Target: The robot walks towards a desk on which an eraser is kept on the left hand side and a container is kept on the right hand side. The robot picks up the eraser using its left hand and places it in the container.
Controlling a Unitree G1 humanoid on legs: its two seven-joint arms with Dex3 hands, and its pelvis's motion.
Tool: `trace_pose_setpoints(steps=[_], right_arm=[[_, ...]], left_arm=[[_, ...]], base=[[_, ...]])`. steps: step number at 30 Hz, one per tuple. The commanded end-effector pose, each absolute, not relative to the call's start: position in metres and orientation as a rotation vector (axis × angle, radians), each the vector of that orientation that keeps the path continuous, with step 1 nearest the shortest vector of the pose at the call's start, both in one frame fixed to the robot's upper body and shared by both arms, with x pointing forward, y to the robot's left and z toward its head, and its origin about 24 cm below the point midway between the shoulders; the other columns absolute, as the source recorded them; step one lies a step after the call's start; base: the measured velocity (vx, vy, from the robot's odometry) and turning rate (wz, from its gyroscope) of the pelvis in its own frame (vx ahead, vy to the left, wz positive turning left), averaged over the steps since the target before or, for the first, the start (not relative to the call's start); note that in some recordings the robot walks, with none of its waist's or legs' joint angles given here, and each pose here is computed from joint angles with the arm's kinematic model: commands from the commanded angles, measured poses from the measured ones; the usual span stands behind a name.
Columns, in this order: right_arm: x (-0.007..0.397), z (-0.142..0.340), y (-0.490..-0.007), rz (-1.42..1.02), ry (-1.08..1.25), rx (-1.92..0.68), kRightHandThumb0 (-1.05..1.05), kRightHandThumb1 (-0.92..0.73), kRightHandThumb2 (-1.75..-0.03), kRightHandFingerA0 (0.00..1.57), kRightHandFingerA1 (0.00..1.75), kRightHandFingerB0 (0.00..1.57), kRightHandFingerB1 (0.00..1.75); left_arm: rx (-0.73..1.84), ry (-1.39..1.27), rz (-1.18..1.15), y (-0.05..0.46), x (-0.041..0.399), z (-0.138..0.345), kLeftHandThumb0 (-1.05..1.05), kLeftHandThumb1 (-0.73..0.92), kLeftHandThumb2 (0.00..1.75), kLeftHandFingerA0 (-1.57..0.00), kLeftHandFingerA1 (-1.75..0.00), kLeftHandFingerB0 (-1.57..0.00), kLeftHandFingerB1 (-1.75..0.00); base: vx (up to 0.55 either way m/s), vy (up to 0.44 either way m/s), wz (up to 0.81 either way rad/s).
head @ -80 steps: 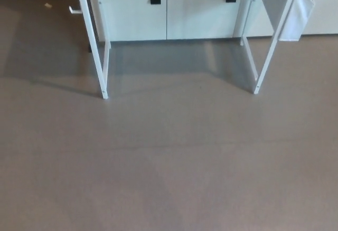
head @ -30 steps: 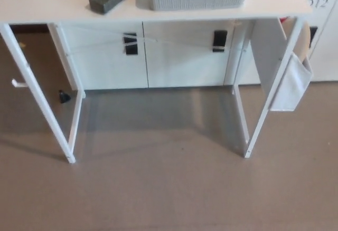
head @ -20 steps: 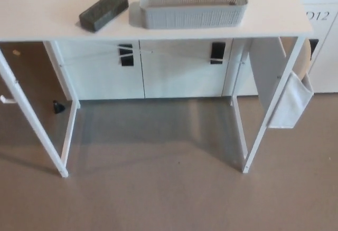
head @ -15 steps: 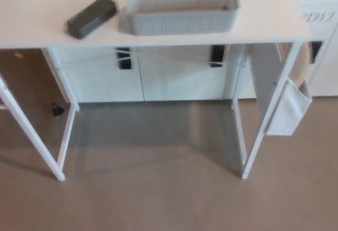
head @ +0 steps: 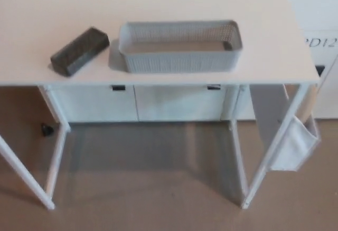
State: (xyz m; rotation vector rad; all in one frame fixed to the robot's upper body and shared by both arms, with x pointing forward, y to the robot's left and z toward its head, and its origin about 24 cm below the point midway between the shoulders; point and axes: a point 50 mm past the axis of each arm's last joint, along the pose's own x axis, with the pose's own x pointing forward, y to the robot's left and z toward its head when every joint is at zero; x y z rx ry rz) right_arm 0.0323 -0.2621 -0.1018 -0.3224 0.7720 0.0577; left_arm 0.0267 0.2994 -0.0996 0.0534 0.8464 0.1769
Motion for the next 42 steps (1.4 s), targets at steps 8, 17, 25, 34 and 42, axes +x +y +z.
trace_pose_setpoints(steps=[8, 17, 25, 34, 42], right_arm=[[0.0258, -0.1016, -0.2621, 0.061, 0.767, -0.332, -0.46, -0.50, -0.54, 0.78, 0.63, 0.51, 0.49], [0.0315, -0.1016, -0.2625, 0.057, 0.748, -0.327, -0.46, -0.50, -0.54, 0.78, 0.62, 0.53, 0.50], [0.0302, -0.1014, -0.2628, 0.059, 0.753, -0.323, -0.46, -0.50, -0.54, 0.76, 0.61, 0.53, 0.49], [0.0226, -0.1041, -0.2620, 0.058, 0.772, -0.323, -0.46, -0.50, -0.54, 0.79, 0.62, 0.55, 0.48], [0.0222, -0.1036, -0.2601, 0.061, 0.766, -0.321, -0.47, -0.50, -0.55, 0.81, 0.64, 0.56, 0.50]], left_arm=[[0.079, 0.847, 0.181, 0.3025, 0.0260, -0.0976, -0.21, 0.61, 0.58, -0.64, -0.50, -0.54, -0.45], [0.069, 0.824, 0.155, 0.3023, 0.0308, -0.0946, -0.22, 0.62, 0.58, -0.61, -0.49, -0.50, -0.45], [0.063, 0.833, 0.155, 0.3023, 0.0296, -0.0956, -0.23, 0.60, 0.57, -0.62, -0.50, -0.51, -0.45], [0.068, 0.856, 0.145, 0.3022, 0.0238, -0.0965, -0.23, 0.58, 0.57, -0.64, -0.51, -0.52, -0.46], [0.059, 0.850, 0.146, 0.3031, 0.0221, -0.0958, -0.27, 0.58, 0.57, -0.64, -0.51, -0.53, -0.46]], base=[[0.24, 0.068, 0.09], [0.33, -0.139, 0.15], [0.27, 0.064, -0.17], [0.34, 0.176, -0.11], [0.17, 0.013, 0.14]])
